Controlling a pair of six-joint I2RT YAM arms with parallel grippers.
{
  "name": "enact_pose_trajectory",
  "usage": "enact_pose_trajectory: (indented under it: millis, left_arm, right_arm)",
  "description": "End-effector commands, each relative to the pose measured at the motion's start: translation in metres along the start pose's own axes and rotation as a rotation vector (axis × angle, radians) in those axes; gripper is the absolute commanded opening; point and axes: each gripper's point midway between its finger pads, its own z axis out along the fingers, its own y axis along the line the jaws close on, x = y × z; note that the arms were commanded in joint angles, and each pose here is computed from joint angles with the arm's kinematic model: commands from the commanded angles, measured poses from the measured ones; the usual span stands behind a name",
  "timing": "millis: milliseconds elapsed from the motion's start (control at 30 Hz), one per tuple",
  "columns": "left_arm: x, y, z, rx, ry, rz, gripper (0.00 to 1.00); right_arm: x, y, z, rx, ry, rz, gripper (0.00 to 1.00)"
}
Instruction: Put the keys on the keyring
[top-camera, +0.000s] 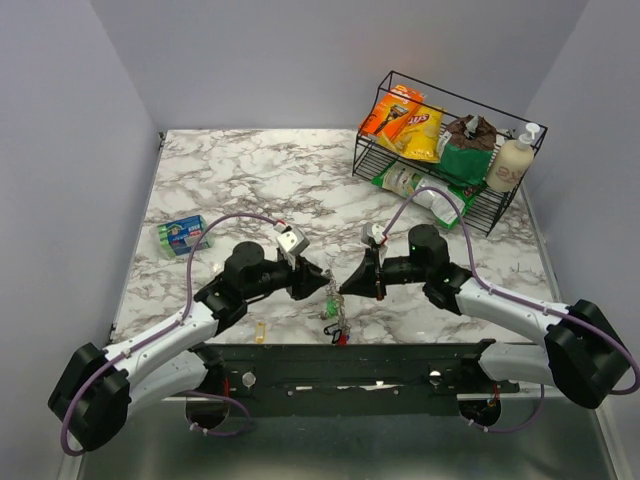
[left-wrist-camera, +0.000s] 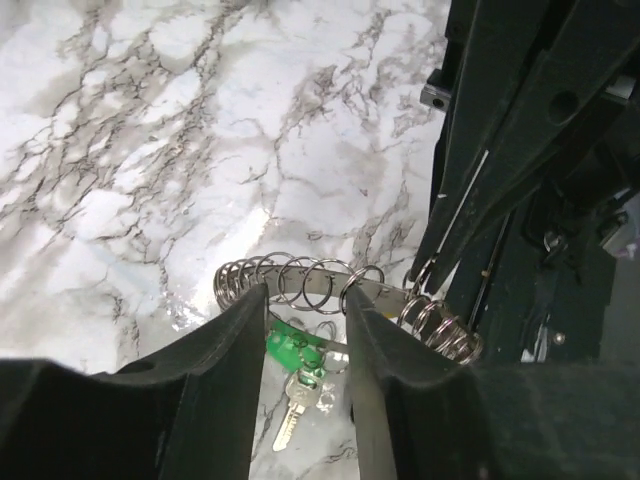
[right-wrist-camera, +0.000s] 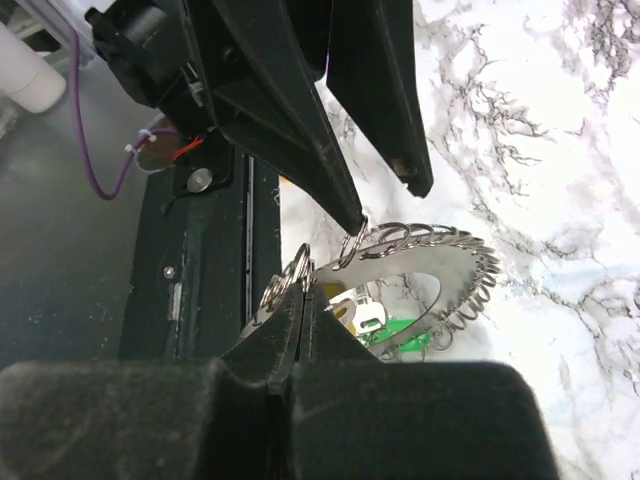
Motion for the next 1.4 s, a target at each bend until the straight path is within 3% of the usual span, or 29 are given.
enact_pose_trajectory:
  millis: [0, 233, 433, 867, 1367]
  left_arm:
    - [-0.026, 0.011, -0.012, -0.091, -0.098, 0.038, 0.57]
    - [-0.054, -0.027, -0.027, 0.070, -0.175, 0.142, 0.59]
    - [-0.050, -0.048, -0.023, 0.206, -0.107, 0.150, 0.56]
    - [-0.056, -0.078, -0.024, 0.394, -0.082, 0.138, 0.52]
    - [-0.048, -0.080, -0.015, 0.437, -0.019, 0.109, 0.29]
  right_arm:
    - [-0.019, 0.017, -0.001, -0.076, -0.030, -0.049, 0.01]
    - [-0.030, 0.024, -0.003, -0.110, -0.025, -0.080, 0.01]
    - [-0.041, 0.032, -0.005, -0.147, -0.030, -0.106, 0.01]
    - [-0.048, 0.044, -0.009, -0.196, -0.024, -0.118, 0.01]
    - [-0.052, 0.044, -0.010, -0.187, -0.033, -0.129, 0.01]
